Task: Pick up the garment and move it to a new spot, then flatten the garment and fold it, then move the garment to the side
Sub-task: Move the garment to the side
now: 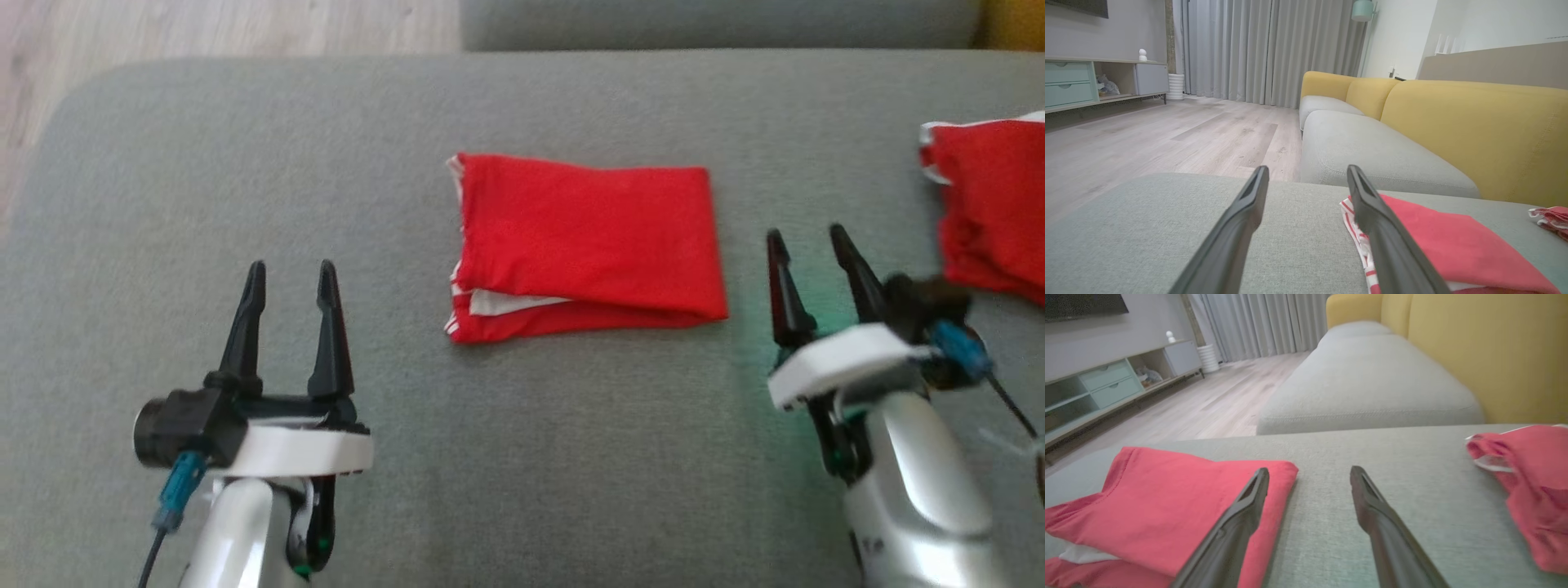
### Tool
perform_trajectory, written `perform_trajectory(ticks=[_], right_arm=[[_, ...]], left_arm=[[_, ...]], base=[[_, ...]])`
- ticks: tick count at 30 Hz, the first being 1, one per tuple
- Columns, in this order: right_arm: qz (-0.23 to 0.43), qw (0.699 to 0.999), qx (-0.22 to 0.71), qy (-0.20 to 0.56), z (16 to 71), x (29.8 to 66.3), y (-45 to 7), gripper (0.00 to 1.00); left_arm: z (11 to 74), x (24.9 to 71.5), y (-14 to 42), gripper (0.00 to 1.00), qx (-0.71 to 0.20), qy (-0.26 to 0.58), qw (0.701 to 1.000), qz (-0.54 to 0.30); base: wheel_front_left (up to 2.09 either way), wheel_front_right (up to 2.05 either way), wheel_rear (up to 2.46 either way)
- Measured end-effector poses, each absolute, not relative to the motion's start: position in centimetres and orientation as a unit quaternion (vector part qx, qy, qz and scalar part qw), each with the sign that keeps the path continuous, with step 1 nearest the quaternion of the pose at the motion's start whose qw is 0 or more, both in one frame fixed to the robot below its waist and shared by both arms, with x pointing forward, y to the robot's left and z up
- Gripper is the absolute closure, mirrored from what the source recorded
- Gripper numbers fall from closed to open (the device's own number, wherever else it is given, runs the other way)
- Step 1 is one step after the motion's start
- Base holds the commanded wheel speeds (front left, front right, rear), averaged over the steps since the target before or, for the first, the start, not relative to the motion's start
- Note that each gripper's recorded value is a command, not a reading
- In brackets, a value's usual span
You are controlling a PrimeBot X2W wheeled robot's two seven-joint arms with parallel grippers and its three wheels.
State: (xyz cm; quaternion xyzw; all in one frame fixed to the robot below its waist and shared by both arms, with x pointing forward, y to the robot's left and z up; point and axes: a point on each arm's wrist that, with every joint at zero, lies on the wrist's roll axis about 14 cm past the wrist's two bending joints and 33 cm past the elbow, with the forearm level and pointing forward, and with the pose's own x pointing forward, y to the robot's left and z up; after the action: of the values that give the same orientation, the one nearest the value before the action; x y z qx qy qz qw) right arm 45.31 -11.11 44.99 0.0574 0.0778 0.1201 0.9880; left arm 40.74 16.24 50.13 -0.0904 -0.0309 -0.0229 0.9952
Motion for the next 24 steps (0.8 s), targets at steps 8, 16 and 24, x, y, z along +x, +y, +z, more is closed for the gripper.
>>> perform_trajectory(ticks=[8,16,24], right_arm=[[0.168,0.957,0.092,0.219,38.7,46.5,-6.2,0.00],[0.199,0.942,0.063,0.263,37.1,47.3,-4.1,0.26],[0.211,0.950,0.012,0.230,38.0,47.2,-4.6,1.00]], left_arm=[[49.1,40.8,17.4,0.00,-0.078,-0.016,0.997,-0.009],[48.8,40.7,17.9,0.00,-0.077,-0.010,0.997,0.000],[49.4,40.9,17.4,0.00,-0.079,-0.019,0.997,-0.007]], base=[[0.00,0.00,0.00],[0.00,0.00,0.00],[0.00,0.00,0.00]])
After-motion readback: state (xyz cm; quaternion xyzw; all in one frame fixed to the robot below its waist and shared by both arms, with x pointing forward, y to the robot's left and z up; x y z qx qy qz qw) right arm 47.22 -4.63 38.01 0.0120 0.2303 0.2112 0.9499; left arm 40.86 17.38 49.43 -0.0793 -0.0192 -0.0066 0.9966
